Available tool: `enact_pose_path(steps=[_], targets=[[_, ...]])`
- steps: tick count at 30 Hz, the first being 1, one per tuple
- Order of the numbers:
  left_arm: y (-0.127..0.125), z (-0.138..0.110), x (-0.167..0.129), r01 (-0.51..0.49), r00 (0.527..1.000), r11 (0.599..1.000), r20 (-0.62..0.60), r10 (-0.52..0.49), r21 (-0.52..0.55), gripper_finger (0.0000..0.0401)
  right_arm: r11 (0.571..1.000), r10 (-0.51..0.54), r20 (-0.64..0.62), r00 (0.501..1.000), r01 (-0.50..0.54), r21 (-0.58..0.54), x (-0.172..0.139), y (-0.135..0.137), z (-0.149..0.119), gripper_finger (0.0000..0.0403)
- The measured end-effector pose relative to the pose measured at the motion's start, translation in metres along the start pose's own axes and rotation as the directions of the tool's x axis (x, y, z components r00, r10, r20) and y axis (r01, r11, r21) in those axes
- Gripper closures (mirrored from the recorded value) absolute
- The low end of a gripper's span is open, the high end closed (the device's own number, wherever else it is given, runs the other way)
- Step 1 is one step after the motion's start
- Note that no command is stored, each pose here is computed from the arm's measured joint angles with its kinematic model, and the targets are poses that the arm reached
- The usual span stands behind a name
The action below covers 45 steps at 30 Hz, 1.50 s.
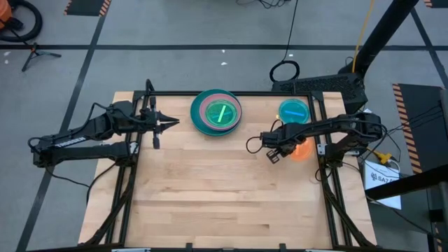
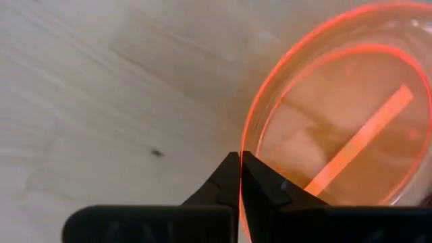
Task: Stack plastic plates
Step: Stack the orange plate on top of the green plate
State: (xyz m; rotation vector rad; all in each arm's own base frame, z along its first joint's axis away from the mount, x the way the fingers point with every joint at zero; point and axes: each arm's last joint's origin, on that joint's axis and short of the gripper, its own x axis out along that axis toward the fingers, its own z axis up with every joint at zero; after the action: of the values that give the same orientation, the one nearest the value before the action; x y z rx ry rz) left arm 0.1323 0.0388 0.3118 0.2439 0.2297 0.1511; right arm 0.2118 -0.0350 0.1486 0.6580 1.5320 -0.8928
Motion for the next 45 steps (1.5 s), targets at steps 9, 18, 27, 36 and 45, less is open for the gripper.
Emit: enact_pose_path(steps=[9,18,27,36,45], targets=[[0.000,0.000,0.000,-0.001,1.000,1.000,0.002,0.001,0.001,0.0366,0.994,0.067,0.077,0.995,-0.060,-0.089,-0.044,0.014,0.018,0.0402],[0.000,0.000,0.000,-0.002,1.000,1.000,0.004,0.002,0.002,0.0366,0.960,0.125,0.334,0.934,-0.029,-0.280,-0.102,0.032,0.034,0.0402],[0.001,0.002,0.000,-0.007,1.000,1.000,0.019,0.007,0.003,0.0366,0.813,0.301,0.518,0.801,0.068,-0.578,-0.131,0.053,0.052,0.0402],[0.001,0.004,0.000,-0.014,0.999,1.000,0.042,0.013,0.016,0.0366,0.702,0.330,0.593,0.735,0.229,-0.674,-0.129,0.082,0.083,0.0403],[0.001,0.004,0.000,-0.014,0.999,1.000,0.042,0.013,0.026,0.0366,0.546,0.250,0.528,0.812,0.332,-0.769,-0.126,0.118,0.121,0.0403]])
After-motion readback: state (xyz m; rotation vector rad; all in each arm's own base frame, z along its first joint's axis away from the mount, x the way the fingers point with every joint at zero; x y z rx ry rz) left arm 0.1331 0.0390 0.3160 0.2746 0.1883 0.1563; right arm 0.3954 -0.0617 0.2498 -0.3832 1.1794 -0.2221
